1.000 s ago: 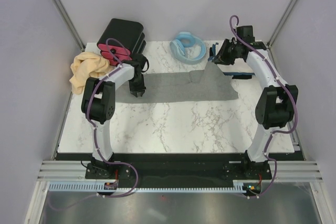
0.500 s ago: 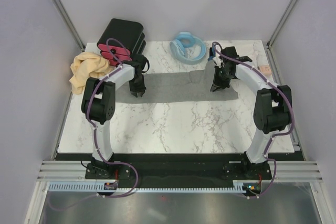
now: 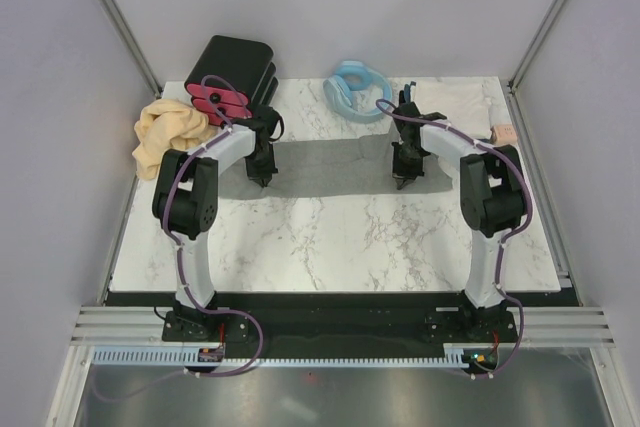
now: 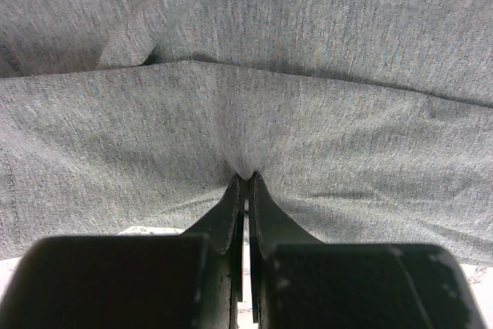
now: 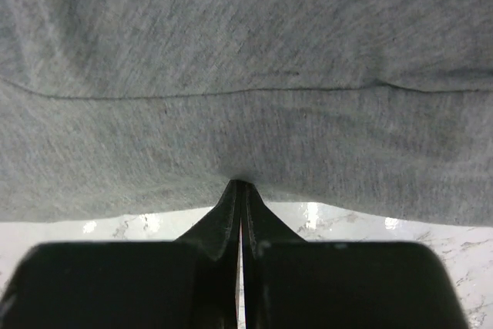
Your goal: Fold and stack the t-shirts
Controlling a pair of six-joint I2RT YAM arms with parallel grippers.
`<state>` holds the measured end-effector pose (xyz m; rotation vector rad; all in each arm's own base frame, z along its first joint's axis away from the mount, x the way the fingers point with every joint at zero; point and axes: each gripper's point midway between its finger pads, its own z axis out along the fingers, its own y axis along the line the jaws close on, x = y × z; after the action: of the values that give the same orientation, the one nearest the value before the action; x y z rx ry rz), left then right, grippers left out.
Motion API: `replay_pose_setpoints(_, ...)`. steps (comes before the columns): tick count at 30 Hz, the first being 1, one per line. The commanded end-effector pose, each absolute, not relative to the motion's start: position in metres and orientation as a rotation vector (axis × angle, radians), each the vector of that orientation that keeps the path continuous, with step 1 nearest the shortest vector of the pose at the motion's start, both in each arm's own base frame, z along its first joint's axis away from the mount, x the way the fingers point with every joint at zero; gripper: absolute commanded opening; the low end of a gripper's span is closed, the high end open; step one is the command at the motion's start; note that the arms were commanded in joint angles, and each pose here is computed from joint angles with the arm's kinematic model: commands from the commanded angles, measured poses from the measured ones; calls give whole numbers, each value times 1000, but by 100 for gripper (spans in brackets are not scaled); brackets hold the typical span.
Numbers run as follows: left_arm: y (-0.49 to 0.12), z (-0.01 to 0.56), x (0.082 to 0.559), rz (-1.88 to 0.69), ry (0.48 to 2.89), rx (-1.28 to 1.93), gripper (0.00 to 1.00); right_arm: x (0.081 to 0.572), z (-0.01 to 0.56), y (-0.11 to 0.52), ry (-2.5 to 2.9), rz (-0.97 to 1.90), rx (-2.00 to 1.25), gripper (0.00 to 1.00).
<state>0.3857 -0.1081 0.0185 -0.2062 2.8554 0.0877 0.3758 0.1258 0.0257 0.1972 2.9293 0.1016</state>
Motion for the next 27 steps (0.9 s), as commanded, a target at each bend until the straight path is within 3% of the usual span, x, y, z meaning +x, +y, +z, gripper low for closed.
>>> replay_pose_setpoints(1, -92, 1, 354, 206, 2975, -166, 2, 387, 28, 121, 2909, -2, 211, 0)
replay_pose_setpoints(5, -89, 0, 352, 229, 2990, -140, 2, 391, 55, 119, 2849, 7, 200, 0)
replay_pose_setpoints(8, -88, 0, 347, 221, 3002, -141, 2, 404, 101, 113, 2709, 0, 223, 11)
replay_pose_setpoints(11, -89, -1, 344, 211, 3010, -145, 2, 413, 117, 113, 2679, -3, 199, 12)
replay_pose_setpoints(16, -90, -1, 342, 206, 3015, -140, 2, 425, 107, 116, 2708, -18, 170, 12)
replay_pose_setpoints(27, -83, 8, 324, 222, 3032, -143, 2, 413, 23, 124, 2918, -81, 103, 6)
